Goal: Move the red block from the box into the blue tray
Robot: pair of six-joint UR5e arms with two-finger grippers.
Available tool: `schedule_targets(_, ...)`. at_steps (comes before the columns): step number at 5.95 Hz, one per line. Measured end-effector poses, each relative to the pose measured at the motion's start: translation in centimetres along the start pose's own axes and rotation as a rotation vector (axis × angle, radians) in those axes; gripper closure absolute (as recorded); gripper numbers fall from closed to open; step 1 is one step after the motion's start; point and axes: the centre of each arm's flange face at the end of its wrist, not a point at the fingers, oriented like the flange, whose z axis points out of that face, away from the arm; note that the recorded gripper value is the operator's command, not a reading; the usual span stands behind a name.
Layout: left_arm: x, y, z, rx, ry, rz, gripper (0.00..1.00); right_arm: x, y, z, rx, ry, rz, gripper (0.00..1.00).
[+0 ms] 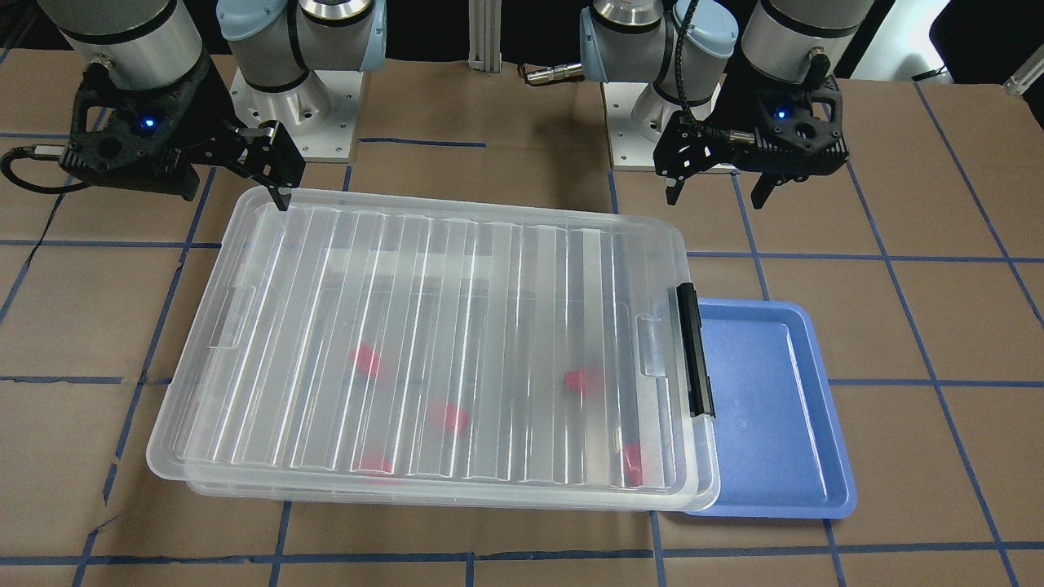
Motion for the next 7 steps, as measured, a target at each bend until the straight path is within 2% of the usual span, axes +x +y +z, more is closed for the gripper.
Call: schedule_targets(7, -0.15, -0.38, -0.06, 0.010, 0.001, -0.002, 0.01, 0.14, 0.00, -0.06, 0.012, -0.003, -0.010, 0.00)
